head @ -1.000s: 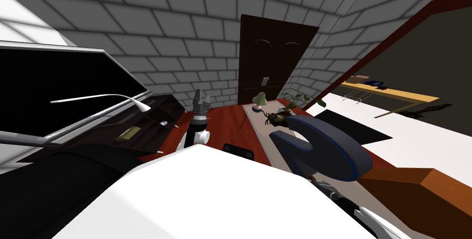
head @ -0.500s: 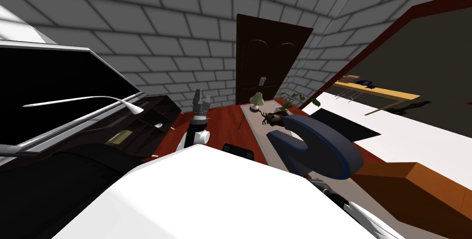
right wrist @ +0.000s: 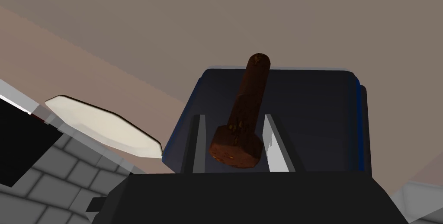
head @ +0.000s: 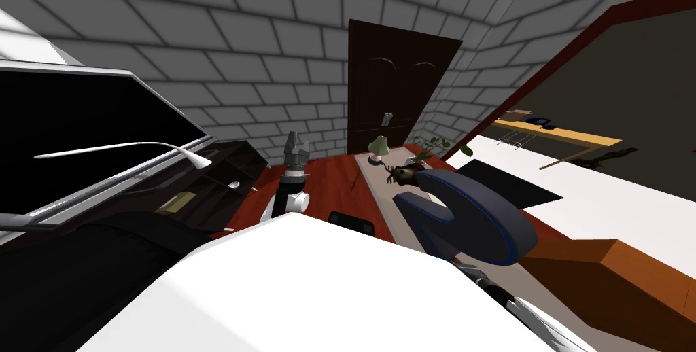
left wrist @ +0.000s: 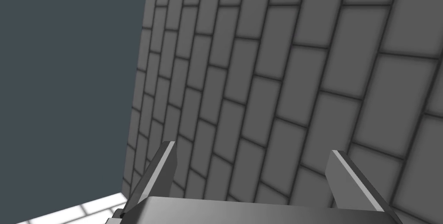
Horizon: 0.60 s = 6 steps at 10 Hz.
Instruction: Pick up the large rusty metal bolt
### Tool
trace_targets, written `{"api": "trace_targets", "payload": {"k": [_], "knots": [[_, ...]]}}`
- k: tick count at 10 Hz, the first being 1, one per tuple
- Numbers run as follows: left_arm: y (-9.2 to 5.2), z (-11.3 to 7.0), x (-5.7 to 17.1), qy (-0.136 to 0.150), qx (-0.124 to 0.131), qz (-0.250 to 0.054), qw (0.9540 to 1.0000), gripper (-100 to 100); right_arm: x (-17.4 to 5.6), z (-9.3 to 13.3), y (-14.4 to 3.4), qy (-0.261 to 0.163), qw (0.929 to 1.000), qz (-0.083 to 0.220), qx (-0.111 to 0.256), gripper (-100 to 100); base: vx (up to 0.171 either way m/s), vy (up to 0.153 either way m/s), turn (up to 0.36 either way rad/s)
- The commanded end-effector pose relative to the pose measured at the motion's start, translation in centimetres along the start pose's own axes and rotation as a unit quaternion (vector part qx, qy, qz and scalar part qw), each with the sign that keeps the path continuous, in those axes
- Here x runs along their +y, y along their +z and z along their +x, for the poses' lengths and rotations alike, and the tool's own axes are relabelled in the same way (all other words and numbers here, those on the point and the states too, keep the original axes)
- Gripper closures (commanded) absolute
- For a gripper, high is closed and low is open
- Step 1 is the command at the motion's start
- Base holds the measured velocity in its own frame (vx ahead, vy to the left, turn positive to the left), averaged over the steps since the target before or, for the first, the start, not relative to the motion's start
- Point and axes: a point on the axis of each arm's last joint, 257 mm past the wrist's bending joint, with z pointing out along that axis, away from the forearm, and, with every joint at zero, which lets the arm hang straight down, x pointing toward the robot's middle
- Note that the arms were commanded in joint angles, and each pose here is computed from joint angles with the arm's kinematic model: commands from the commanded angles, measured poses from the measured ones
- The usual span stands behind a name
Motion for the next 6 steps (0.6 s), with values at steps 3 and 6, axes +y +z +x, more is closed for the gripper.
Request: {"api": "trace_targets", "payload": {"k": [3, 6], "knots": [[0.0, 0.0, 0.0, 0.0, 0.0, 0.0, 1.0, 0, -1.3, 0.2, -0.7, 0.007, 1.0, 0.004, 0.002, 100, -0.035, 0.044, 0.056], [0.0, 0.0, 0.0, 0.0, 0.0, 0.0, 1.0, 0, -1.9, 0.4, -1.1, 0.009, 0.9999, 0.005, 0.003, 0, -0.026, 0.032, 0.028]]}}
